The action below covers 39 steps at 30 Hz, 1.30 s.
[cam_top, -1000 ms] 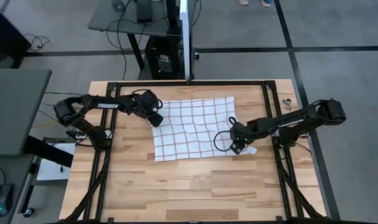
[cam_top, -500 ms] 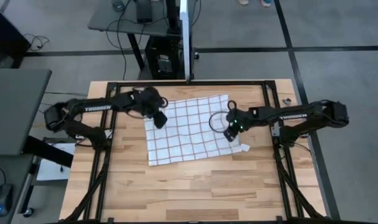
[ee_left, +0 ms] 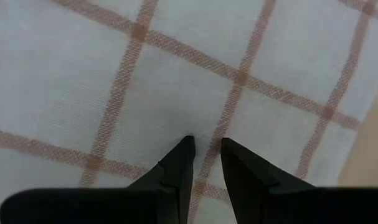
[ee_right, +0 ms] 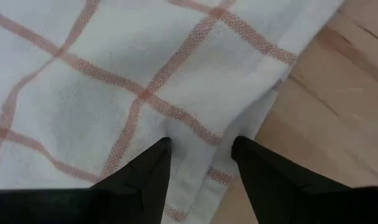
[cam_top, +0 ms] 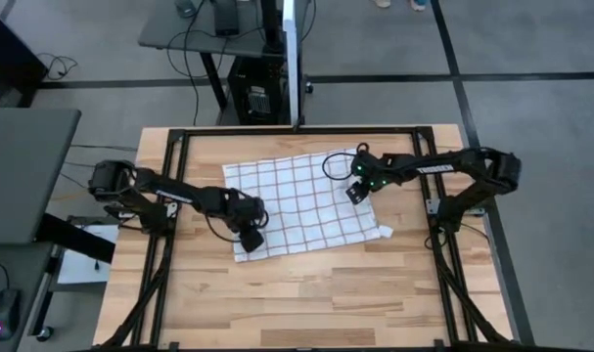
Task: Roll towel
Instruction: Fold the white towel
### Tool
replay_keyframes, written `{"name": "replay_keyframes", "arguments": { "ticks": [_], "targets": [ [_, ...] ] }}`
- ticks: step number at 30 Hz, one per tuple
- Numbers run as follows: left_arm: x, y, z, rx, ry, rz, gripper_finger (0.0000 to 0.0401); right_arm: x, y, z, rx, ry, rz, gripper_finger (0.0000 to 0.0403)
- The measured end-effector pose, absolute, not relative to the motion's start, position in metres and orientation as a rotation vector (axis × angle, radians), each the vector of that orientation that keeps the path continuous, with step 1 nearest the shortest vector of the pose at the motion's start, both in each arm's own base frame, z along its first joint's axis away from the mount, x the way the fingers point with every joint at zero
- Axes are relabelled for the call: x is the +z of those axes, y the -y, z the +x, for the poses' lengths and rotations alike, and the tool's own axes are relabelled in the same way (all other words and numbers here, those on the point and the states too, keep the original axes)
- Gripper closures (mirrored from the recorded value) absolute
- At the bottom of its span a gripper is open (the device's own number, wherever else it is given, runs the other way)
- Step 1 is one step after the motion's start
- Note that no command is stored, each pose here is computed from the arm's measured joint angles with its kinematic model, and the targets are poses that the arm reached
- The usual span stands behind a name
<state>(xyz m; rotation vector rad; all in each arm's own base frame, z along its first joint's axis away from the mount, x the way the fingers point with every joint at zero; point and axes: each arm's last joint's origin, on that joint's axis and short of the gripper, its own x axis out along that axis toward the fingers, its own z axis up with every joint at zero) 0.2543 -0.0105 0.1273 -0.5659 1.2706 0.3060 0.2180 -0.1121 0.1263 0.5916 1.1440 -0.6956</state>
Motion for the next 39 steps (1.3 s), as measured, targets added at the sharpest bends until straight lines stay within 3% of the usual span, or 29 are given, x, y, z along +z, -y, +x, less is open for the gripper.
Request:
{"name": "replay_keyframes", "arguments": {
  "ticks": [5,10,18,26,34,39],
  "targets": [
    [0.121,0.021,0.252,0.325,-1.278,-0.581,0.0331,0.128,0.118,0.201,-0.751,-1.234,0.621,0.0228],
    [0.127,0.018,0.256,0.339,-1.268,-0.579,0.0331,0.148,0.116,0.194,-0.759,-1.138,0.669,0.0227],
    [0.173,0.004,0.276,0.285,-1.118,-0.544,0.0331,0.199,0.097,0.187,-0.6,-0.879,0.645,0.0227],
    [0.227,-0.013,0.306,0.154,-0.882,-0.453,0.0328,0.239,0.082,0.183,-0.439,-0.646,0.398,0.0227],
    [0.291,0.001,0.318,-0.026,-0.847,-0.273,0.0273,0.276,0.041,0.182,-0.168,-0.69,0.157,0.019],
    [0.292,0.047,0.306,-0.103,-0.963,-0.152,0.0224,0.271,-0.005,0.183,0.021,-0.784,0.058,0.0151]
  ]
}}
